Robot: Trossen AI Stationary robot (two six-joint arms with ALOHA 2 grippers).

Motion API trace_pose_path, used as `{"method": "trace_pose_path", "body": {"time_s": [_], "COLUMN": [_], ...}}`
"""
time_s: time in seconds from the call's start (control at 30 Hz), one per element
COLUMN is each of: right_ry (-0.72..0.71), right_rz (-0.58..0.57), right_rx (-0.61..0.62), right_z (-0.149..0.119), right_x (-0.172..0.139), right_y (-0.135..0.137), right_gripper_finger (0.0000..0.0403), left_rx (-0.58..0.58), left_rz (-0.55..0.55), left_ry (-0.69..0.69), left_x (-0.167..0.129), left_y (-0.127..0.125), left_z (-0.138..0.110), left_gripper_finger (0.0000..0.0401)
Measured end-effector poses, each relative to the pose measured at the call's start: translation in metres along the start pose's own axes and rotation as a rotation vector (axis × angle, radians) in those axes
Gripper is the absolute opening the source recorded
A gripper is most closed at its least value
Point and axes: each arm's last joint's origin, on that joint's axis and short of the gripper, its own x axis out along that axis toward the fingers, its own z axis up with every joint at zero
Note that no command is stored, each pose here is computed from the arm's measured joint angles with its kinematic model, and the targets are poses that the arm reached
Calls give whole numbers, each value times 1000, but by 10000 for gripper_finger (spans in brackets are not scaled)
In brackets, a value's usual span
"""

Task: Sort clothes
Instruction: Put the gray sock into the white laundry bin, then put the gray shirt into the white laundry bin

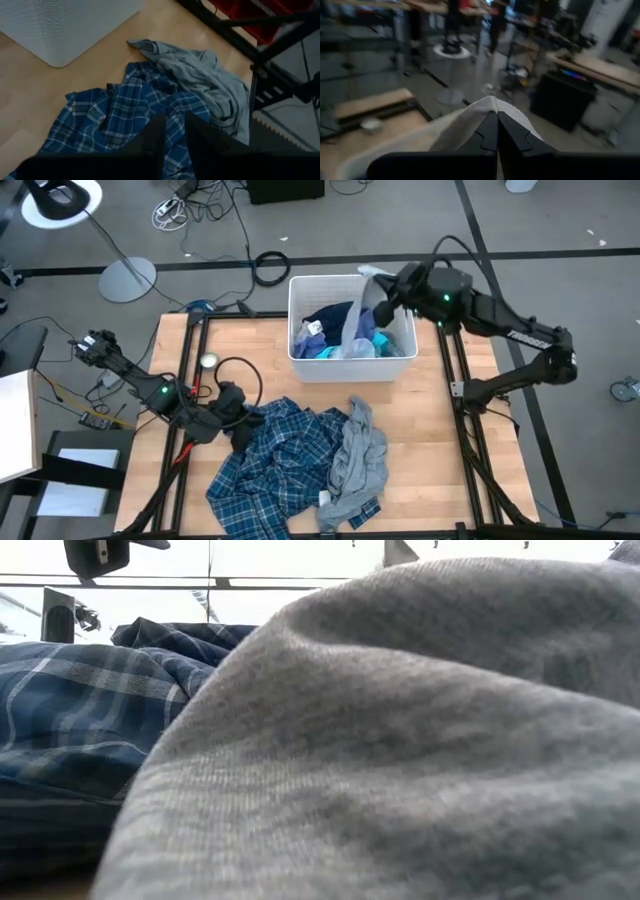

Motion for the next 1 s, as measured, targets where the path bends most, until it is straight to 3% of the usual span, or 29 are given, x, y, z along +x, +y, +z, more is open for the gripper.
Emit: {"method": "trace_pose_path", "body": {"time_s": [0.27, 0.53, 0.67, 0.8, 1.0], "right_ry": [214, 363, 437, 523, 605], "right_rz": [47, 100, 148, 347, 561], "right_rx": [59, 45, 63, 156, 151], "right_z": [-27, -46, -47, -46, -47], "right_x": [34, 48, 24, -10, -50], "right_y": [-14, -7, -13, -10, 18], "right_gripper_finger": [31, 108, 149, 173, 185], "left_rx": [-58, -73, -72, -68, -53], "left_rz": [6, -2, -1, 0, 9], "left_ry": [-48, -64, -64, -63, -57], "left_x": [0, 0, 0, 0, 0], "left_y": [-1, -2, -2, -2, -1], "left_z": [2, 3, 3, 3, 3], "left_gripper_finger": [76, 76, 76, 76, 76]}}
